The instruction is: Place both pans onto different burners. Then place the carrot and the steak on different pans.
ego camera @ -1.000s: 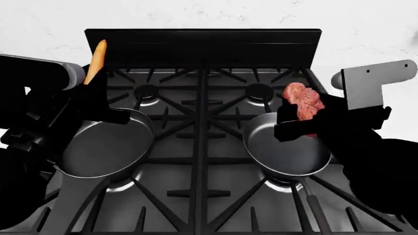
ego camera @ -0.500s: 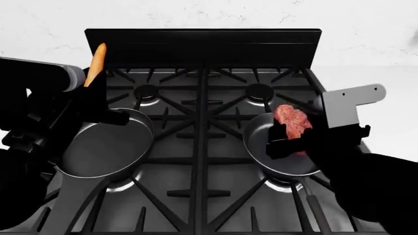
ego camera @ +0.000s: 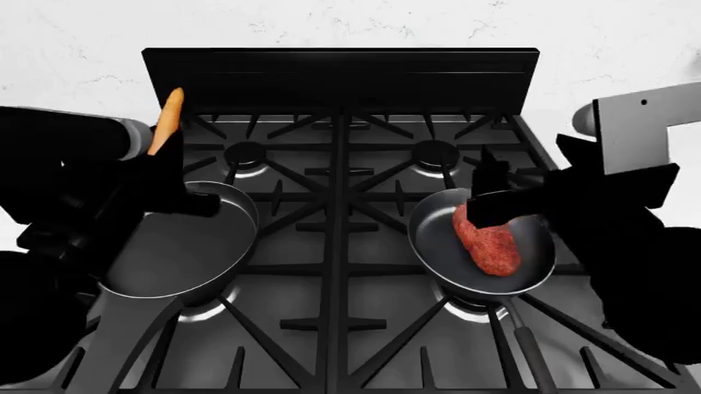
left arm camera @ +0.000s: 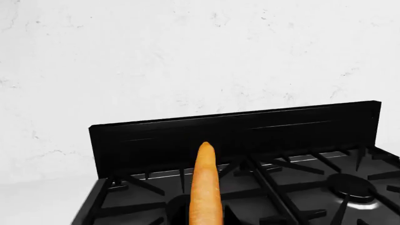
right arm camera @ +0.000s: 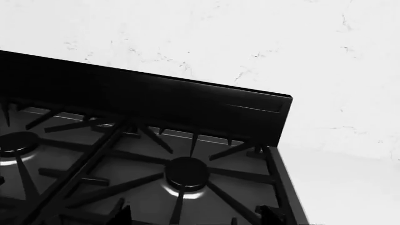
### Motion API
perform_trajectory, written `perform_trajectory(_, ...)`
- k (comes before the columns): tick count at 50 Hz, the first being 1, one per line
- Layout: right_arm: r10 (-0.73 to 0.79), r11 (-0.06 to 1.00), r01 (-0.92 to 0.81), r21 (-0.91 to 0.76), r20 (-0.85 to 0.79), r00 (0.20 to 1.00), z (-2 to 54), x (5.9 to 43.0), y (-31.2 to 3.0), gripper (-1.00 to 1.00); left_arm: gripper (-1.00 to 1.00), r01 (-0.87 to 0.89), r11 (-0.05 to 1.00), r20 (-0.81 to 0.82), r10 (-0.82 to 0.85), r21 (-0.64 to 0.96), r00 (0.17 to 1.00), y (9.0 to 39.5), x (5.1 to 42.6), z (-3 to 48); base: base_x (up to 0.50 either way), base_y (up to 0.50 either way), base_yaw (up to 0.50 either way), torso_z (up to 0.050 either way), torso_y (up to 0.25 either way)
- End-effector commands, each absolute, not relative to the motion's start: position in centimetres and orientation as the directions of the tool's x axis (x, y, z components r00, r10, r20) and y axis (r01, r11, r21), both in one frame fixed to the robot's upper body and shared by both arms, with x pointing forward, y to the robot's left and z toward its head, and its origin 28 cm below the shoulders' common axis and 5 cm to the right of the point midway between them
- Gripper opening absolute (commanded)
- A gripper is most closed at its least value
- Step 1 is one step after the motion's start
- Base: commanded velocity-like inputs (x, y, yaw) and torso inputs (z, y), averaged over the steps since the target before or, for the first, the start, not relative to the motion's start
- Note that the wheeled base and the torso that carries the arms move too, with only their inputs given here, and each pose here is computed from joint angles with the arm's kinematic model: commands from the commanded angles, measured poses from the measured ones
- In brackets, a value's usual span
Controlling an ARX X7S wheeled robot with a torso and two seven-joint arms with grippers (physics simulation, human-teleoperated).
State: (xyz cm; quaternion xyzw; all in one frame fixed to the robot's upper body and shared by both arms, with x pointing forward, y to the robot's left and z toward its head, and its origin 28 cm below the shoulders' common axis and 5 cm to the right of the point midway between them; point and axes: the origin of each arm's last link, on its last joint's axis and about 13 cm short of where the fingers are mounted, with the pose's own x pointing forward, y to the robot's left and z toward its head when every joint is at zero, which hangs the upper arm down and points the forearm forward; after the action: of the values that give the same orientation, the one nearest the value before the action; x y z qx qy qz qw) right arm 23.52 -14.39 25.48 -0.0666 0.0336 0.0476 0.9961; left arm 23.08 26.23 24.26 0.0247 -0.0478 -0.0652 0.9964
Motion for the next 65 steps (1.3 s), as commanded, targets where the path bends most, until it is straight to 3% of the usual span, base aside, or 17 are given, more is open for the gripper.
perform_trajectory(1,0.056,0.990,-0.049,-0.131,0.049,0.997,28.5,22.1,-14.9,1.00,-1.00,0.131,0.991,-0.045,-0.130,0.025,0.990,26.6,24.2,23.1,0.00,0.00,0.00,0.000,0.000)
perform_trajectory(11,0.054,0.992,-0.052,-0.118,0.012,0.998,27.1,23.0,-15.1,1.00,-1.00,0.101,0.991,-0.224,-0.081,0.083,0.971,27.9,25.4,23.1,0.00,0.00,0.00,0.000,0.000)
perform_trajectory(24,0.069,0.993,-0.069,-0.095,-0.008,0.998,25.8,24.0,-15.2,1.00,-1.00,0.093,0.983,-0.266,-0.048,0.158,0.963,28.1,22.1,22.8,0.00,0.00,0.00,0.000,0.001)
perform_trajectory(48,0.081,0.993,-0.082,-0.091,-0.014,0.997,25.5,24.6,-14.9,1.00,-1.00,0.082,0.992,-0.338,-0.046,0.093,0.940,28.7,21.6,19.9,0.00,0.00,0.00,0.000,0.000)
perform_trajectory(49,0.081,0.993,-0.082,-0.090,-0.014,0.997,25.5,24.6,-14.9,1.00,1.00,0.082,0.992,-0.336,-0.047,0.092,0.941,28.7,21.6,20.1,0.00,0.00,0.00,0.000,0.000)
perform_trajectory(65,0.086,0.992,-0.086,-0.092,-0.010,0.996,25.7,24.5,-14.8,1.00,1.00,0.058,0.994,-0.248,-0.034,0.090,0.968,28.9,21.6,22.0,0.00,0.00,0.00,0.000,0.000)
